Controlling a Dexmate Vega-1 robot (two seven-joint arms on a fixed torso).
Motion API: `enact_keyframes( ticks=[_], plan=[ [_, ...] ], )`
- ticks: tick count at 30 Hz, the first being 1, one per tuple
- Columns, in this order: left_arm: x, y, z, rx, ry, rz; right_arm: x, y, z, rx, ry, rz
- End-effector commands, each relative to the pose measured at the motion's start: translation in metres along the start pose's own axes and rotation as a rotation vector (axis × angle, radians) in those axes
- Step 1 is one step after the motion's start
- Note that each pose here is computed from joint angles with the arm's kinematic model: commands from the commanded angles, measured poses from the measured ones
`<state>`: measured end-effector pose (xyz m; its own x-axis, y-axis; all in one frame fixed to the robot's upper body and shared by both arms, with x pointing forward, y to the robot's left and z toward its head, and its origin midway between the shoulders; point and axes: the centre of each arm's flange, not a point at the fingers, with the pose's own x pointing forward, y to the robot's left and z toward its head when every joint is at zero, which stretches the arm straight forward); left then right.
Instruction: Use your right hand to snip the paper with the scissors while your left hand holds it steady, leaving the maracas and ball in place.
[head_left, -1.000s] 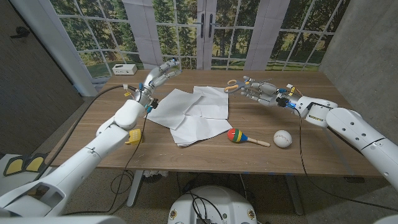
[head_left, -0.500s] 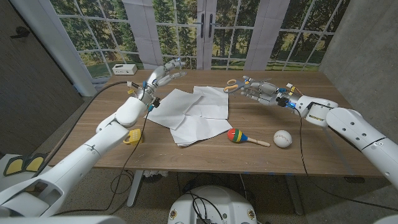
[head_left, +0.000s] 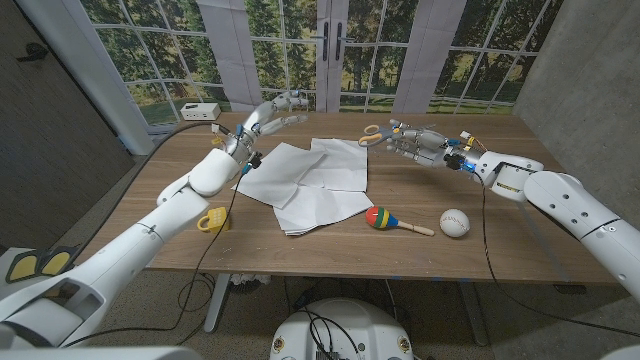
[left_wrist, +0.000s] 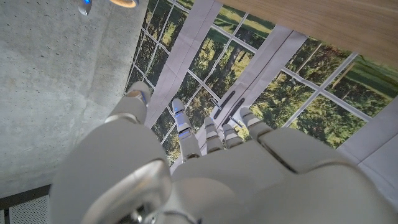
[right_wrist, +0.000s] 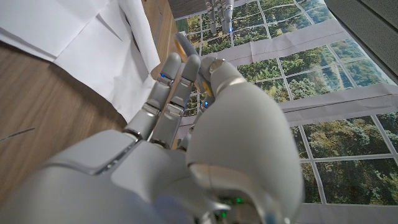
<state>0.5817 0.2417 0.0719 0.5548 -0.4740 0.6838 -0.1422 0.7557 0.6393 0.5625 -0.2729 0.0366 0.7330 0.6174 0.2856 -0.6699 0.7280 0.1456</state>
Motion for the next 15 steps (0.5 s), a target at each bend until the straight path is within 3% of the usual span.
enact_keyframes(
  ticks=[1, 12, 15],
  plan=[
    [0.0120, -0.0065, 0.0078, 0.061, -0.036, -0.038, 0.0012, 0.0035, 0.0015, 0.000, 0.006, 0.011],
    [0.0149, -0.0118, 0.0074, 0.055, -0.037, -0.060, 0.0041, 0.0079, 0.0024, -0.008, 0.015, 0.022],
    [0.0148, -0.0135, 0.0114, 0.117, -0.032, -0.046, 0.0052, 0.0086, 0.0025, -0.010, 0.017, 0.022]
  ],
)
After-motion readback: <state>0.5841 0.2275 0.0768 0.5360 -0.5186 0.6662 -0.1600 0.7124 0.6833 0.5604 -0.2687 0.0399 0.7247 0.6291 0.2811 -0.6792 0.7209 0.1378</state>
